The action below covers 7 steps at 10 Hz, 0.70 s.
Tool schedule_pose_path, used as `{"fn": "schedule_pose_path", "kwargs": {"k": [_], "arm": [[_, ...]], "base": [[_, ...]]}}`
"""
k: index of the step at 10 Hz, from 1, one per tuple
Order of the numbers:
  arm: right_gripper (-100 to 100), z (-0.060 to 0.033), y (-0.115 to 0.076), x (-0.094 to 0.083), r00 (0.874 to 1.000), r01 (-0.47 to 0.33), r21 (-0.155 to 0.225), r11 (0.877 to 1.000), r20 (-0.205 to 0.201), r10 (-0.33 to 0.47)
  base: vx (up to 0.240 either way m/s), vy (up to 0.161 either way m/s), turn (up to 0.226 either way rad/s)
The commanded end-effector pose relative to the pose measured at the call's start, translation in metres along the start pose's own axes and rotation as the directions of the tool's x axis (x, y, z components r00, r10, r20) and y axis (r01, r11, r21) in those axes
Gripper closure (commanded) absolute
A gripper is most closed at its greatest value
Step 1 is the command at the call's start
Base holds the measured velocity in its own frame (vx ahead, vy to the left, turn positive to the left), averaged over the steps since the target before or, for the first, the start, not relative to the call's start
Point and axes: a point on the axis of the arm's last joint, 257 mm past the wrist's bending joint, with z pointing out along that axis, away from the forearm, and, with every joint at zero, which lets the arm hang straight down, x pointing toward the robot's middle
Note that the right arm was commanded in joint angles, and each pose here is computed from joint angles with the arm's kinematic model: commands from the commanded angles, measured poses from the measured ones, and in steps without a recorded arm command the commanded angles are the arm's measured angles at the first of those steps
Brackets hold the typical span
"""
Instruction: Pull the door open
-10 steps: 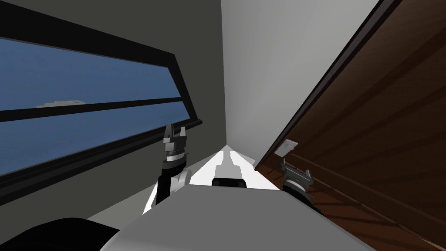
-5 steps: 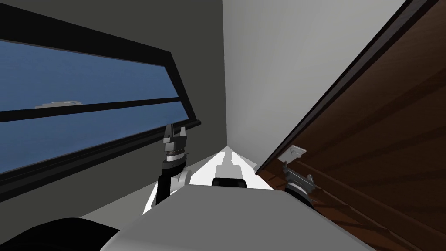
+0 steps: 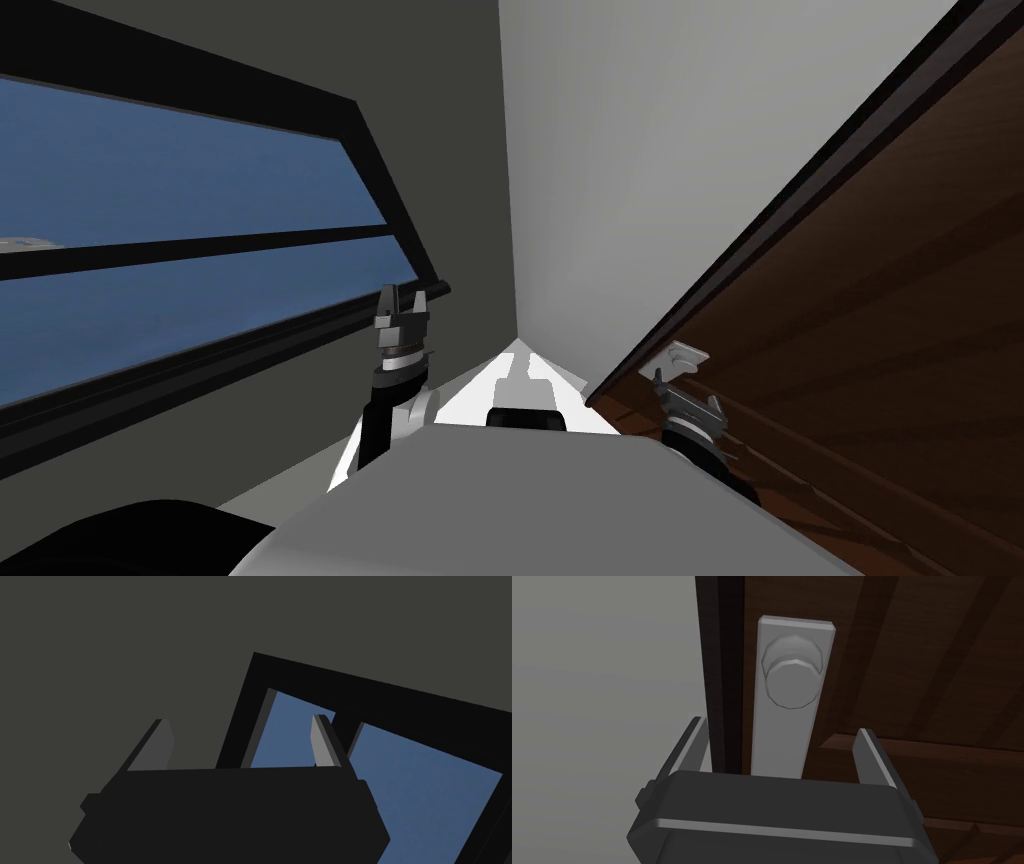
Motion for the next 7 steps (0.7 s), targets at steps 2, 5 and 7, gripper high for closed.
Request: {"fn": "schedule_pose_path", "kwargs": {"k": [2,5,7], "arm": [[-100,0.0132,0.006,-0.003,1.0,-0.001,0.019,1.0,0.001,0.001],[-100,0.0285,0.014,-0.004,1.0,-0.002,0.036,0.999,0.002,0.002],[-100,0.0373,0.019,-0.004,1.0,-0.002,0.044,0.999,0.002,0.002]], "base": [[0.092,-0.02,-0.064],[0.097,-0.027,-0.068],[0.106,-0.02,-0.055]]}}
